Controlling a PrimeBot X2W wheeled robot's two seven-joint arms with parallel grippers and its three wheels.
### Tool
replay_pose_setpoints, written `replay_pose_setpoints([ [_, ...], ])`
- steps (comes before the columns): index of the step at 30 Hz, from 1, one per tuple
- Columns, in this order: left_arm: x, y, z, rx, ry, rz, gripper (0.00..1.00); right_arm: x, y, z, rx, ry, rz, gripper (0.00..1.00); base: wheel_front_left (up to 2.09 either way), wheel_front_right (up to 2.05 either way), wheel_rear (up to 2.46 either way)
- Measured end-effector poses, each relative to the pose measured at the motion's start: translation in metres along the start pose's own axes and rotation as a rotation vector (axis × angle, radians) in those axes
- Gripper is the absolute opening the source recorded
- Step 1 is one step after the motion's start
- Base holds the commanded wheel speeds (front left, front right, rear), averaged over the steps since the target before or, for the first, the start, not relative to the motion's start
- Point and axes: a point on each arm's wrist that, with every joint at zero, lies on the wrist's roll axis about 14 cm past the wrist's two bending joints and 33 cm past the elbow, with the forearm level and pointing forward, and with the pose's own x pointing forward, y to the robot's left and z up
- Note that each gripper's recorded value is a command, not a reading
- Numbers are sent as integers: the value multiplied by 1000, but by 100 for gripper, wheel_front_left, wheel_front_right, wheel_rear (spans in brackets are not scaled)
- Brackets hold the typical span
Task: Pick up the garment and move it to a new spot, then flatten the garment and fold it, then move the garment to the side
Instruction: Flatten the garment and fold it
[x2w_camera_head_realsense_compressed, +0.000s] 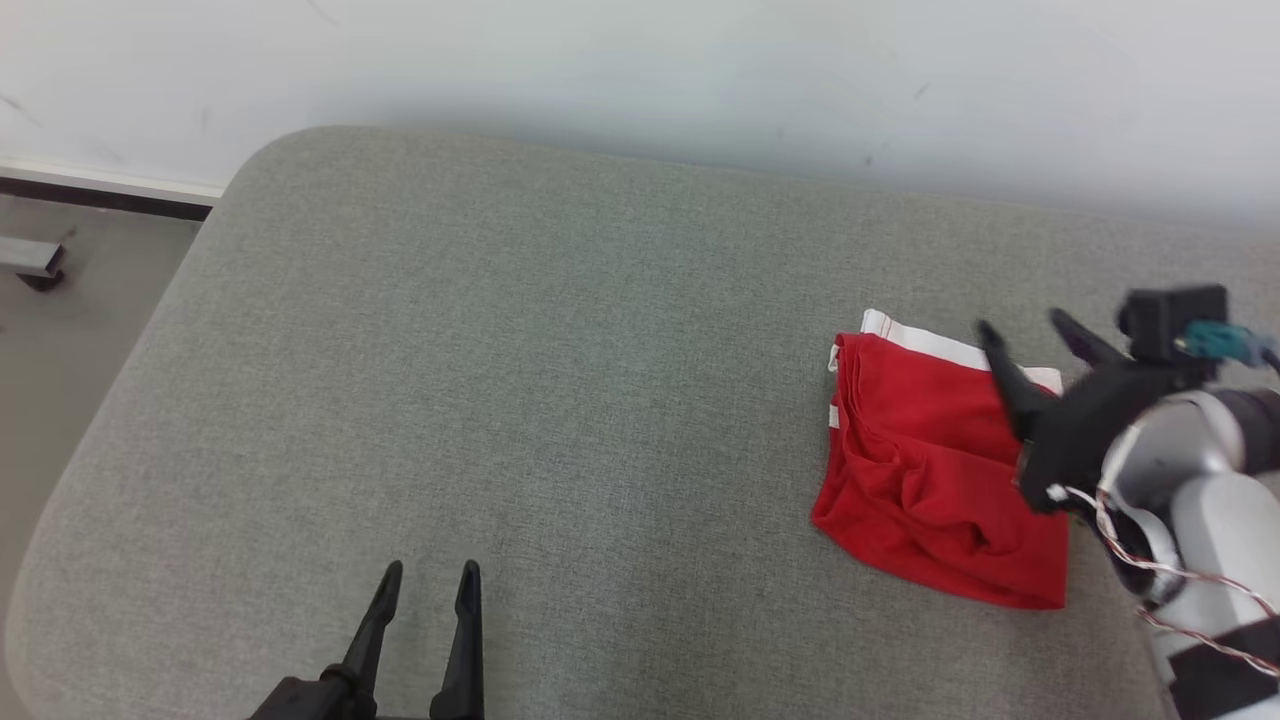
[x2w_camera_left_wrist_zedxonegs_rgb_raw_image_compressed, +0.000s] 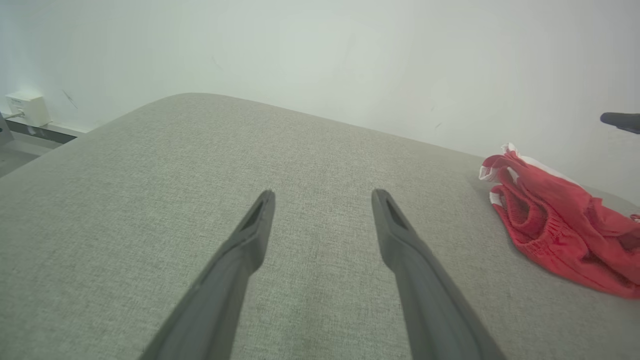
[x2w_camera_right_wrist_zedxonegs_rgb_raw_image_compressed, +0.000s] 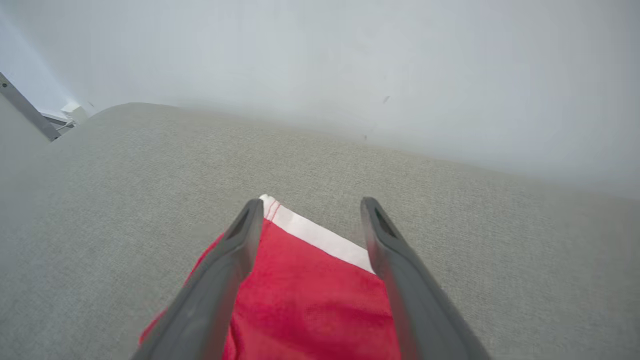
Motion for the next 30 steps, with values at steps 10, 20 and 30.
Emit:
replay_pose_setpoints([
  [10, 2, -5, -6, -5, 17, -20, 100, -18, -36, -71, -26, 117, -132, 0, 0, 0, 0],
  [20, 1, -2, -6, -3, 21, -10, 100, -7, 53, -111, -70, 203, 86, 0, 0, 0, 0],
  [30, 0, -2, -3, -3, 11, -9, 100, -16, 112, -129, -143, 260, 251, 0, 0, 0, 0],
])
